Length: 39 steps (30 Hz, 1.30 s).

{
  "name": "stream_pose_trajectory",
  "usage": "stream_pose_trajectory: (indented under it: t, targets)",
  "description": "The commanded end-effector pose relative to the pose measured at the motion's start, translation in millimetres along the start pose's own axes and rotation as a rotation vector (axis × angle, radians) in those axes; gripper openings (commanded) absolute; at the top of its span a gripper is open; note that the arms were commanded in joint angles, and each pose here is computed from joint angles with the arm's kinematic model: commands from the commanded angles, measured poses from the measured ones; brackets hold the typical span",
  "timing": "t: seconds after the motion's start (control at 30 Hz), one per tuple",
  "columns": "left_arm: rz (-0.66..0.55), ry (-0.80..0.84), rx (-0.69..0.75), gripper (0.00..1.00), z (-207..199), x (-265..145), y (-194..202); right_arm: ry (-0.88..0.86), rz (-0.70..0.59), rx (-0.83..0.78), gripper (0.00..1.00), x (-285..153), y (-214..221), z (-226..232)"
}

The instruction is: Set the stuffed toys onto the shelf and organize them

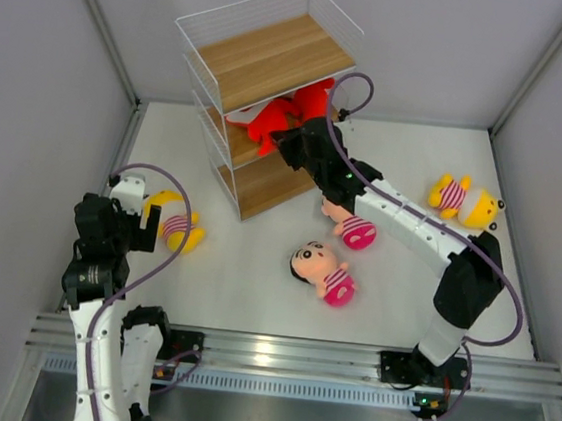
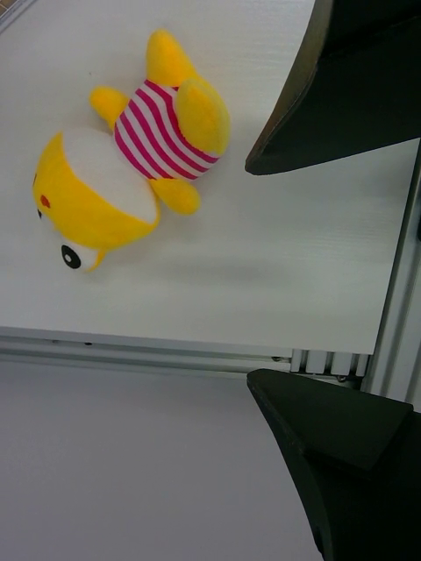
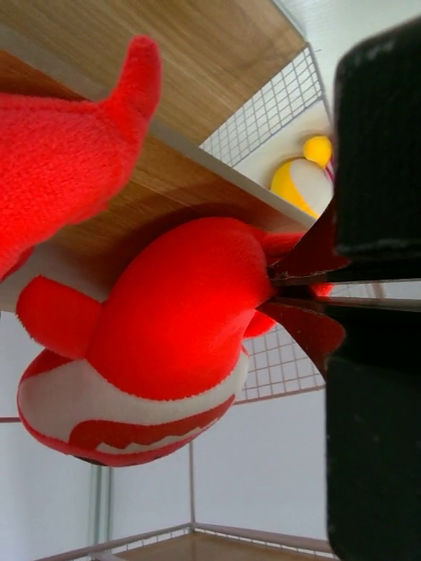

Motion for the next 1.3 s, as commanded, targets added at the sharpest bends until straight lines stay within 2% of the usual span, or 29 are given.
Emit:
stream_pose_trajectory:
  t: [0.0, 0.3, 0.33, 0.37, 0.5, 0.6, 0.73, 0.87, 0.97, 1.03, 1.1, 1.13, 1.17, 1.27]
  targets:
    - [-0.049, -0.019, 0.017, 0.99, 3, 1, -8, -0.079, -0.107, 0.041, 0.0, 2, -19, 37]
    - [-0.05, -0.017, 0.03, 0.99, 2, 1, -5, -0.09, -0.147, 0.014, 0.0, 6, -22, 40]
    - [-0.049, -0.018, 0.03, 0.99, 3, 1, -5, -0.111, -0.133, 0.004, 0.04, 5, -21, 43]
    - [-0.051, -0.018, 0.029, 0.99, 3, 1, -5, -0.118, -0.124, -0.013, 0.19, 3, -20, 44]
    - [-0.053, -0.013, 0.033, 0.99, 2, 1, -6, -0.154, -0.103, -0.076, 0.51, -15, -19, 48]
    - [-0.054, 0.004, 0.038, 0.99, 0, 1, -6, -0.209, -0.094, -0.176, 0.58, -43, -19, 55]
    - [-0.059, 0.017, 0.038, 0.99, -2, 1, -7, -0.328, -0.089, -0.317, 0.59, -99, -31, 71]
    - [-0.061, 0.017, 0.039, 0.99, -2, 0, -6, -0.278, -0.062, -0.53, 0.6, -135, -30, 24]
    - [-0.057, 0.016, 0.039, 0.99, -2, 0, -4, -0.088, -0.06, -0.695, 0.63, -157, -40, -35]
    - [-0.058, 0.052, 0.038, 0.99, -7, 1, -2, -0.014, -0.065, -0.783, 0.72, -170, -48, -61]
    - [-0.057, 0.061, 0.031, 0.99, -9, 2, -1, 0.115, 0.018, -0.903, 0.83, -170, -49, -105]
    - [-0.058, 0.064, 0.031, 0.99, -9, 2, -1, 0.115, 0.103, -0.939, 0.87, -166, -43, -114]
    - [-0.055, 0.066, 0.029, 0.99, -10, 3, 0, 0.179, 0.23, -1.012, 0.88, -168, -39, -138]
    - [-0.04, 0.059, 0.043, 0.99, -9, 5, 5, 0.394, 0.395, -1.052, 0.88, -150, -58, -188]
Point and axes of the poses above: each gripper's point midway between its finger pads, its own x axis out along the fingers, its own z axis along the line the jaws close on, y = z × x, the point moved 4 cm from there along -x, back along the fingers, and after that the axes turned 13 degrees about -x, right-handed, at the moved point
